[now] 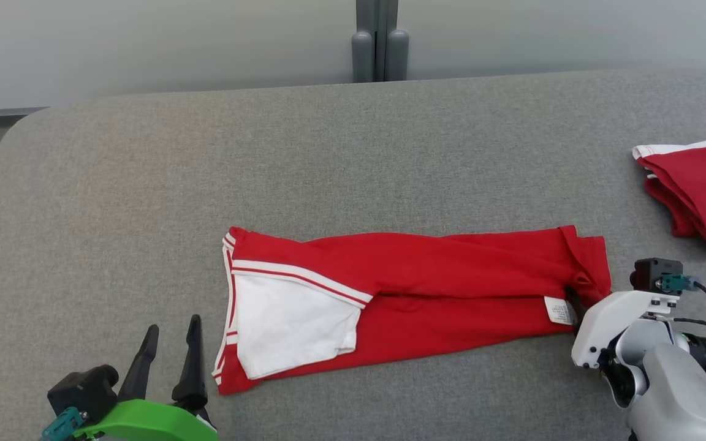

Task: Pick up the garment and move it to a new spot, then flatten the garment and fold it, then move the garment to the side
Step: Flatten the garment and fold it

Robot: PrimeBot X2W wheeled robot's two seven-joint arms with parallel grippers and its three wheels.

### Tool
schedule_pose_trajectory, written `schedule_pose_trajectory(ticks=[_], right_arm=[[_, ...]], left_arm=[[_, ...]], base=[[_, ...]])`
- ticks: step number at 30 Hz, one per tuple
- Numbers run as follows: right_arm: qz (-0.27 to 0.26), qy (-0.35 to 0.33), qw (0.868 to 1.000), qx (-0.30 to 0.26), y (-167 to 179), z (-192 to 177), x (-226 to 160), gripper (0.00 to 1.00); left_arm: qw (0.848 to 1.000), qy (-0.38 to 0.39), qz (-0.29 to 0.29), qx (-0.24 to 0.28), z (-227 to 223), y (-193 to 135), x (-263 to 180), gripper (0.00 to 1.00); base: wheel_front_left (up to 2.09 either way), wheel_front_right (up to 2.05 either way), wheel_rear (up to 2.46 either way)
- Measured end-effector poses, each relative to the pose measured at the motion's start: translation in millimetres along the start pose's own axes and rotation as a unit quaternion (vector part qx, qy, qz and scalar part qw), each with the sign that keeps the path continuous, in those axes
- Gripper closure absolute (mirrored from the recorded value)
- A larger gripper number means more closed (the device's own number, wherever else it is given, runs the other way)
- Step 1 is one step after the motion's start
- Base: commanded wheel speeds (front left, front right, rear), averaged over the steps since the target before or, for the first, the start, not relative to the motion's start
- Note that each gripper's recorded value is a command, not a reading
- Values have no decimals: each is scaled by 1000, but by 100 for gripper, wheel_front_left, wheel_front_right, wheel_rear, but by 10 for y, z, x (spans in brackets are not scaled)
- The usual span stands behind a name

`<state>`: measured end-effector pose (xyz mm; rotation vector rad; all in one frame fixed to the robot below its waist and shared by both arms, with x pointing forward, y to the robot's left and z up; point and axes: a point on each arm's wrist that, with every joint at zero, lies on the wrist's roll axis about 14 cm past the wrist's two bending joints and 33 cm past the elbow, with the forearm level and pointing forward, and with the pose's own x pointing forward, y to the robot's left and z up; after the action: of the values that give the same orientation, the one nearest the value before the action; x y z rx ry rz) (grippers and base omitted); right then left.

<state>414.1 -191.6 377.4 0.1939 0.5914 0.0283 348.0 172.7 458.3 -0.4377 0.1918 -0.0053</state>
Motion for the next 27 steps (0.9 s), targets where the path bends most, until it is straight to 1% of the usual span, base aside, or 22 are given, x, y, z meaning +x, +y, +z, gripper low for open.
schedule_pose_trajectory(ticks=[3, 6, 7, 8, 10, 13, 15, 19, 21, 24, 27], right_arm=[[6, 13, 1000, -2, 62, -15, 48, 0], [9, 19, 1000, -2, 93, -19, 63, 77], [10, 19, 1000, 0, 106, -9, 69, 95], [10, 16, 1000, 2, 107, 8, 70, 100], [10, 10, 1000, 3, 105, 31, 66, 100], [0, 2, 1000, 4, 4, 80, 45, 100], [-14, -4, 1000, 5, -135, 122, 9, 100], [-52, -23, 998, 6, -520, 251, -109, 100], [-62, -30, 998, 14, -617, 292, -157, 100], [-63, -45, 997, 26, -648, 374, -206, 100], [-42, -71, 996, 31, -513, 532, -224, 100]], left_arm=[[1000, 1, 4, 1, -6, 31, -7, 0], [1000, 2, 6, 2, -8, 34, -4, 0], [1000, 2, 5, 3, -10, 29, -1, 0], [1000, 3, 4, 3, -13, 22, 2, 0], [1000, 4, 1, 4, -16, 5, 13, 0], [1000, 8, -3, 8, -36, -24, 37, 0], [1000, 10, -8, 8, -47, -62, 57, 0], [1000, 16, -21, 10, -81, -140, 98, 0], [999, 20, -27, 10, -106, -182, 117, 0], [999, 24, -36, 11, -129, -241, 154, 0], [999, 27, -41, 12, -145, -275, 177, 0]], base=[[0, 0, 0], [0, 0, 0], [0, 0, 0], [0, 0, 0], [0, 0, 0], [0, 0, 0], [0, 0, 0], [0, 0, 0], [0, 0, 0], [0, 0, 0], [0, 0, 0]])
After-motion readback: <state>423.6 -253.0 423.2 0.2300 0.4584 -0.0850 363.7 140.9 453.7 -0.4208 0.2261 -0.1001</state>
